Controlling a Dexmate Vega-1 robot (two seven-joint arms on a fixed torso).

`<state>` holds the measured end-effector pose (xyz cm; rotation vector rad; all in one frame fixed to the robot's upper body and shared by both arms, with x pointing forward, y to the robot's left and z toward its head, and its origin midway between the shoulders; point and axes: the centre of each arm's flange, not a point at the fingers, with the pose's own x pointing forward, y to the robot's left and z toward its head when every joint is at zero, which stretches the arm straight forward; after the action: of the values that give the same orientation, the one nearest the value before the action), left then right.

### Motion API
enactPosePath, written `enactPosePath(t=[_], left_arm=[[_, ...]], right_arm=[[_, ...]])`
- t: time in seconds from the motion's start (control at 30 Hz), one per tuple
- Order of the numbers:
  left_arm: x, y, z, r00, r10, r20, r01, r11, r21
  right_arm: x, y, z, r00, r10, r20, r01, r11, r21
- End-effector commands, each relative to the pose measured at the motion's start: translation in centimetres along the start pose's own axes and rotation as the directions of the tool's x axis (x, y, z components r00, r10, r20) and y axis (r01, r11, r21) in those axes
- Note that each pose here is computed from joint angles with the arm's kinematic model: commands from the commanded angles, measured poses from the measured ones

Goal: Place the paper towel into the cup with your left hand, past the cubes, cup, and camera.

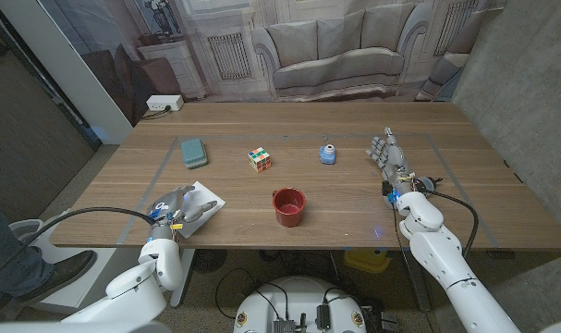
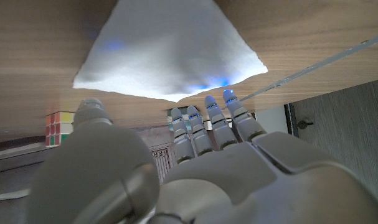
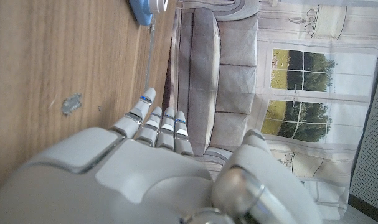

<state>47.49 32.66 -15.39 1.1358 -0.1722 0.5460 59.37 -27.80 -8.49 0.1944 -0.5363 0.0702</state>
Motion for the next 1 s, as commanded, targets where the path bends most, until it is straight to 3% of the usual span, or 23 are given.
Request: enactPosePath(t=[0.03,0.67,1.0], left_arm=[[-0.3,-0.6,0.1,1.0,-0.005,-0.002,0.005,1.0,0.01],[0.7,-1.8,0.1,0.999,-0.032,-0.033,0.034,0.998,0.05],[1.2,-2.1,0.2,0.998,-0.04,-0.039,0.041,0.998,0.047]], right_arm=[[0.0,-0.1,-0.4,1.0,0.0,-0.015,0.0,1.0,0.004],[0.4,0.0,-0.7,1.0,-0.005,-0.015,0.005,1.0,0.013],[0.7,0.3,0.0,1.0,0.008,0.0,-0.008,1.0,0.0]])
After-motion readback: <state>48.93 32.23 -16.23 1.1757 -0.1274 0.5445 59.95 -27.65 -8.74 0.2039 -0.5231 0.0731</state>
